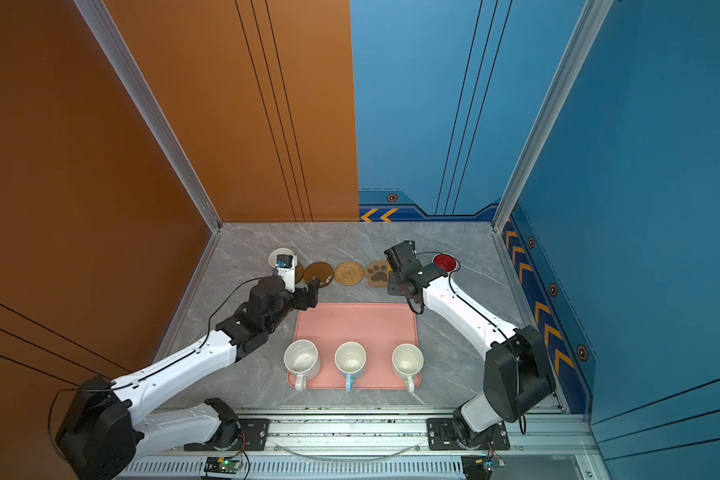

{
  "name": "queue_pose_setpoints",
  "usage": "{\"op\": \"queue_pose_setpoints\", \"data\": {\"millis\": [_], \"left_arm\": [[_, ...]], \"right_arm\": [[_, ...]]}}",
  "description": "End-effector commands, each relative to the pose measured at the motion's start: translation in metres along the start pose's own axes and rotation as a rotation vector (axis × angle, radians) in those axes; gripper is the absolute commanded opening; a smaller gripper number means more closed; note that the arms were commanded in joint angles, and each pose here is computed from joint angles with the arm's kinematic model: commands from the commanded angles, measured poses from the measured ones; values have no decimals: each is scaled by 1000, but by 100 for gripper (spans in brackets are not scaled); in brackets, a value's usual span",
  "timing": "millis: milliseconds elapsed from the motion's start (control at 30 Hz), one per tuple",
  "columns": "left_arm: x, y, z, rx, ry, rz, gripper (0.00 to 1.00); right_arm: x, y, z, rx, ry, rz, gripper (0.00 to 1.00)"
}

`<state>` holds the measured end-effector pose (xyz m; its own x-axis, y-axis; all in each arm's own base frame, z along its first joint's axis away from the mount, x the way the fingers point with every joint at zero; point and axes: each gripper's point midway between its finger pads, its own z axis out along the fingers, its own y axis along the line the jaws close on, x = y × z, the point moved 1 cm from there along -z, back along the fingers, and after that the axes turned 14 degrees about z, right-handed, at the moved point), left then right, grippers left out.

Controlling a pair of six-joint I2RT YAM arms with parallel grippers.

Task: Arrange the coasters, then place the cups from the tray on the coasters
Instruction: 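Carry the yellow mug onto the pastel woven coaster with the right gripper, then lower the yellow mug onto the pastel woven coaster and open the right gripper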

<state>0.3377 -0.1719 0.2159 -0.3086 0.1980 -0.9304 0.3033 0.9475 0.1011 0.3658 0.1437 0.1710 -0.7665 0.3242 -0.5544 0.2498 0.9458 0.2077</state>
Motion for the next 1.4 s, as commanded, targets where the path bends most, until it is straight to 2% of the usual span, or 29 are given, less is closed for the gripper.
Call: {"op": "queue_pose_setpoints", "data": {"millis": [0,567,1000,1367], "left_arm": [[-5,8,-4,-22,-27,-24,92],[-5,11,-6,-29,-31,-29,92],[-4,14,-6,-37,-28,-31,92],[-4,14,-6,-37,-28,-33,92]], "right_arm": [[-27,10,5,-56,-30,15,0],[-43,-12,60,15,43,51,0],[-48,-26,78,88,17,18,0],[-51,-27,85,81,10,29,0]]}}
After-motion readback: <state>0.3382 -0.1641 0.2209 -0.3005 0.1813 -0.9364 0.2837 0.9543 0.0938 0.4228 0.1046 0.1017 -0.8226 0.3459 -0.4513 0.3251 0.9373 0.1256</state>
